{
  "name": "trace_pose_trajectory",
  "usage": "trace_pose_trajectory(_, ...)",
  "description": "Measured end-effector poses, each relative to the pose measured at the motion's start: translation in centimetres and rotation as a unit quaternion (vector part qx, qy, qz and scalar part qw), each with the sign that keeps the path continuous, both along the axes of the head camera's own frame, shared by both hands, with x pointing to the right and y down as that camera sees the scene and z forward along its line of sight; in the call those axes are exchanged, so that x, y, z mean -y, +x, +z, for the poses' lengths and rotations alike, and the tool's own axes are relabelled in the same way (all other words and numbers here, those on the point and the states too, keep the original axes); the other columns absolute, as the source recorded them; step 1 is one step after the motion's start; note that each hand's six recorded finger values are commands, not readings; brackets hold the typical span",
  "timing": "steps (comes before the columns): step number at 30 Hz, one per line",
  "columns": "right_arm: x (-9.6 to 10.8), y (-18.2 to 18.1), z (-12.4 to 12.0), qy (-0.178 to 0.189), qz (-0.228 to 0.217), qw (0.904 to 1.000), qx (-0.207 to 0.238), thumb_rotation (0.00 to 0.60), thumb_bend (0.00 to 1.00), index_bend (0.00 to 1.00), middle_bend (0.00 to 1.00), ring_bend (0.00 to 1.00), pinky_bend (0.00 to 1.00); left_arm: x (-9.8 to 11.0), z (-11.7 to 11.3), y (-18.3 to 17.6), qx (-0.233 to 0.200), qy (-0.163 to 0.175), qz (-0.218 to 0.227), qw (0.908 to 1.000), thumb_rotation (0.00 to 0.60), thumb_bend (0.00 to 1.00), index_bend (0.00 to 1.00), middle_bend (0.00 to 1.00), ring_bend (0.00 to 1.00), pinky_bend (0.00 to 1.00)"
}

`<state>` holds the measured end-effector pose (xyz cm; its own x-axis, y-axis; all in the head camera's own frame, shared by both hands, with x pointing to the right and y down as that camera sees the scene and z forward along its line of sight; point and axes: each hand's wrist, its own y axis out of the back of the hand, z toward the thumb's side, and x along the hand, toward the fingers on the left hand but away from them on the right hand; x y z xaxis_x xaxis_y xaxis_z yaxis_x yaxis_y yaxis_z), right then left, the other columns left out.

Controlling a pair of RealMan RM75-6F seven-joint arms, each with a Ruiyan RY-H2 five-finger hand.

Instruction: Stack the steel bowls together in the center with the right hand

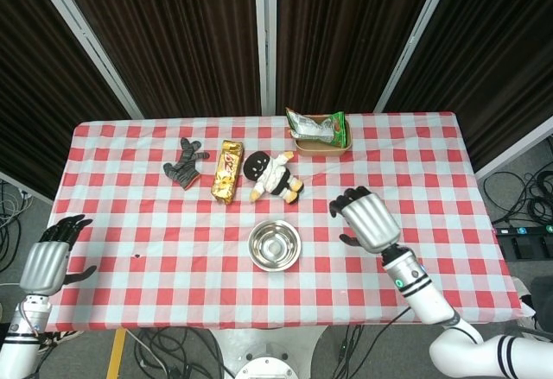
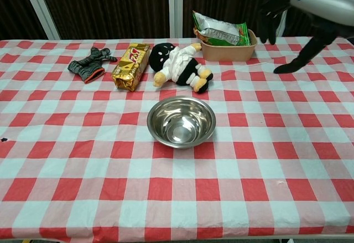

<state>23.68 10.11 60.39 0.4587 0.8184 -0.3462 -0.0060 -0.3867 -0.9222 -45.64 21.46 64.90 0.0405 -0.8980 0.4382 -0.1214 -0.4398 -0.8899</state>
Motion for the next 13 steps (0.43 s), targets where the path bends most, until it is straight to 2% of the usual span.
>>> trace_pose_trajectory(3, -0.2, 3.7, -1.0, 0.024, 0.056, 0.9981, 0.001, 0.600, 0.00, 0.39, 0.40, 0.25, 0.33, 0.1, -0.2, 0.5, -0.002, 0.002, 0.004, 1.0000, 0.600, 0.13, 0.23, 0.25, 0.15, 0.22)
trace_pose_trajectory(7, -1.8, 9.7, -1.4, 0.040, 0.132, 0.9903, -0.015, 0.600, 0.01, 0.19, 0.17, 0.02, 0.15, 0.3, -0.4, 1.5, -0.007, 0.004, 0.012, 0.9999, 0.600, 0.13, 0.23, 0.24, 0.15, 0.22)
trace_pose_trajectory(10, -3.7, 13.5, -0.9, 0.036, 0.167, 0.9845, -0.038, 0.600, 0.04, 0.11, 0.11, 0.00, 0.08, 0.5, -0.6, 2.1, -0.010, 0.007, 0.018, 0.9998, 0.600, 0.13, 0.23, 0.24, 0.15, 0.22)
trace_pose_trajectory(13, -5.6, 16.2, 0.0, 0.019, 0.191, 0.9796, -0.062, 0.600, 0.05, 0.10, 0.10, 0.00, 0.07, 0.7, -0.7, 2.4, -0.010, 0.008, 0.021, 0.9997, 0.600, 0.13, 0.23, 0.24, 0.15, 0.22)
